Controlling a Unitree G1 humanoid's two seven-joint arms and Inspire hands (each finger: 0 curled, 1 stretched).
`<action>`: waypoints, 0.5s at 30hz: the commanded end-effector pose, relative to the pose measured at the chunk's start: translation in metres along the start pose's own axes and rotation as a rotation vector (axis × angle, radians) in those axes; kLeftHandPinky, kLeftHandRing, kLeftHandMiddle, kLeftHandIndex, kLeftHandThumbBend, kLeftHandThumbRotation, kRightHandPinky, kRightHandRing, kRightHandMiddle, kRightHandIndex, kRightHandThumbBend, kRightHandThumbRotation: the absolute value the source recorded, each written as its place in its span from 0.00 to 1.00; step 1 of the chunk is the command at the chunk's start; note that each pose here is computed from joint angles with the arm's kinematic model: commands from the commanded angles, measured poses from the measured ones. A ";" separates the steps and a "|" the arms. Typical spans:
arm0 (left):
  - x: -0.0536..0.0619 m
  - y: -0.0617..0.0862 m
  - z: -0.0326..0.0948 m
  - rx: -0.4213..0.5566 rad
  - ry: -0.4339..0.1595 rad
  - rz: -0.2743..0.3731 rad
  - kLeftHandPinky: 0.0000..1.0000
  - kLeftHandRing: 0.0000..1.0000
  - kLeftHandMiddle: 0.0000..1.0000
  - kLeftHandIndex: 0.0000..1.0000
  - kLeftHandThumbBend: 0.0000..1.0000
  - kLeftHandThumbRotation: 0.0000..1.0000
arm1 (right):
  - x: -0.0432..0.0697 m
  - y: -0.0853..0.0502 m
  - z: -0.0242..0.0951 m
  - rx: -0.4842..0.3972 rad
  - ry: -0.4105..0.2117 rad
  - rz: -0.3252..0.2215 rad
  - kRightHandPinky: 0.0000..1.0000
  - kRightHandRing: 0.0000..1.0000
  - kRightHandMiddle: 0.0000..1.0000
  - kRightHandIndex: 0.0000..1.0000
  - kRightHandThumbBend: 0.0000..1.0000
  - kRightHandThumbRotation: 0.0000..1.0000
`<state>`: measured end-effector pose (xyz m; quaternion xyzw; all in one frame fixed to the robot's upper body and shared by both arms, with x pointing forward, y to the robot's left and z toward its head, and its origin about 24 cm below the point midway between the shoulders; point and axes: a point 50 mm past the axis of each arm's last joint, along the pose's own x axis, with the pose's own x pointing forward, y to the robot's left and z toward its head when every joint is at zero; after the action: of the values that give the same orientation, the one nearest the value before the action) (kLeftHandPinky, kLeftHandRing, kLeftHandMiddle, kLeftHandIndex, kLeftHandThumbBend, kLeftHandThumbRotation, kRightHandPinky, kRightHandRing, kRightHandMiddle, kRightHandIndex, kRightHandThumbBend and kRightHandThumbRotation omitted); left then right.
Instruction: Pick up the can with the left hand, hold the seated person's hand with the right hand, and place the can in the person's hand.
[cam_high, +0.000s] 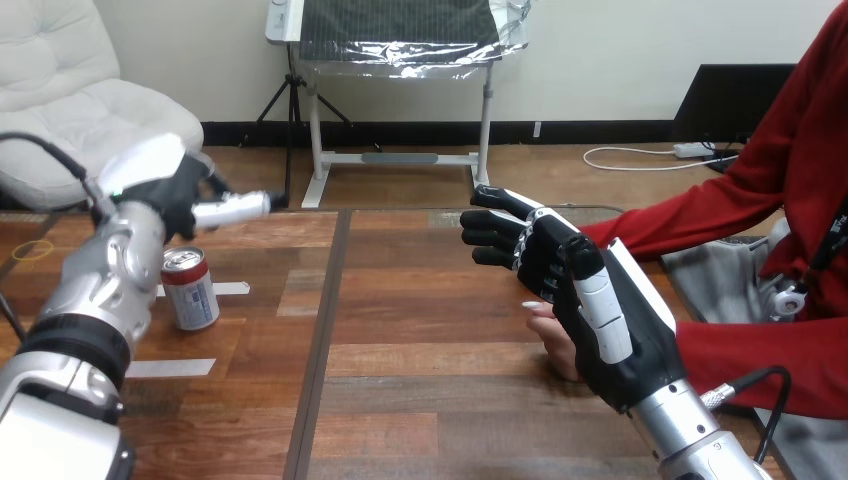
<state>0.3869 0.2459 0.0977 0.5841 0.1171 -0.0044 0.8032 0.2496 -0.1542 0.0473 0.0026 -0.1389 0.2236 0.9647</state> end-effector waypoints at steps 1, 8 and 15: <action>0.000 0.036 0.015 -0.023 -0.086 0.131 0.28 0.39 0.48 0.60 0.73 0.80 | 0.018 -0.004 0.016 -0.023 -0.085 0.007 0.81 0.82 0.81 0.84 0.79 1.00; -0.005 0.047 0.019 -0.048 -0.131 0.165 0.26 0.37 0.47 0.53 0.72 0.80 | 0.018 -0.004 0.015 -0.018 -0.082 0.006 0.81 0.82 0.81 0.85 0.80 1.00; -0.009 0.056 0.022 -0.070 -0.150 0.177 0.29 0.40 0.48 0.52 0.70 0.79 | 0.018 -0.004 0.014 -0.019 -0.079 0.008 0.81 0.82 0.81 0.85 0.80 1.00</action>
<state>0.3917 0.2372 0.1350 0.5661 0.0366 0.0089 0.8234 0.2496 -0.1543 0.0473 0.0027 -0.1389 0.2233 0.9648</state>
